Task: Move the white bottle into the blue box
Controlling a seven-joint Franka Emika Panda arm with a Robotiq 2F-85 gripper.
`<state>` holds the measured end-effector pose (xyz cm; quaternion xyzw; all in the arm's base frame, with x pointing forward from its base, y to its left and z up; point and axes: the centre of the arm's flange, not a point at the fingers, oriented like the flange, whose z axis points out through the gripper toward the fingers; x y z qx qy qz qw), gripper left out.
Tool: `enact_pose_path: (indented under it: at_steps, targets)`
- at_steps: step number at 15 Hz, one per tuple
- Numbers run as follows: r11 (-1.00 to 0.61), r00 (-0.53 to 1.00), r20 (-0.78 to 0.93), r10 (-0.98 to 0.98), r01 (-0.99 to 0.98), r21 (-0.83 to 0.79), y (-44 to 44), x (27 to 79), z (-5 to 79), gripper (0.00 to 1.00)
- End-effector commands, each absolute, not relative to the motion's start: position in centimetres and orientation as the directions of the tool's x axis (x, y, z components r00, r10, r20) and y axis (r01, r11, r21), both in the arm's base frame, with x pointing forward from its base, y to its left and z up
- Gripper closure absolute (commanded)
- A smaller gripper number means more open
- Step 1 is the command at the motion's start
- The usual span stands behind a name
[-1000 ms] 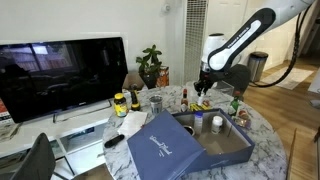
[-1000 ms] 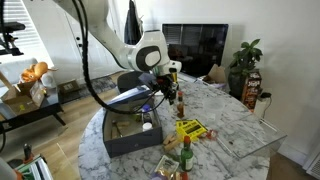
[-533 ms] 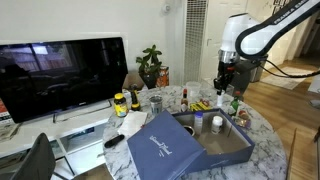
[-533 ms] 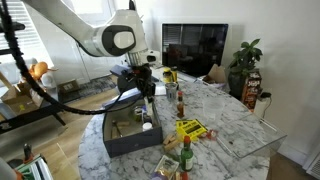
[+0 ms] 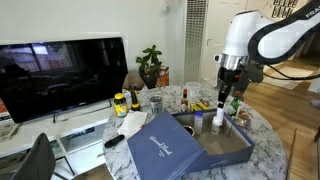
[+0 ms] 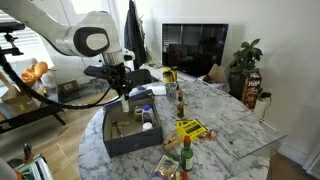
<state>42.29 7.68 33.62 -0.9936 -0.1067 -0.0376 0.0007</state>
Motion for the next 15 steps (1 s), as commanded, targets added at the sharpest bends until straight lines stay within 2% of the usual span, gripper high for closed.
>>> enact_pose_path:
  at_steps: [1, 5, 9, 15]
  targets:
    - [-0.953, 0.955, -0.001, 0.296, 0.295, -0.076, 8.6, 46.7, 28.4, 0.87]
    - [-0.946, 0.948, -0.078, 0.307, 0.295, -0.133, 7.3, 48.5, 22.9, 0.87]
    - [-0.949, 0.958, -0.014, 0.286, 0.281, -0.145, 7.1, 49.8, 20.3, 0.87]
    - [-0.926, 0.939, -0.010, 0.343, 0.337, -0.173, 4.8, 46.4, 20.5, 0.87]
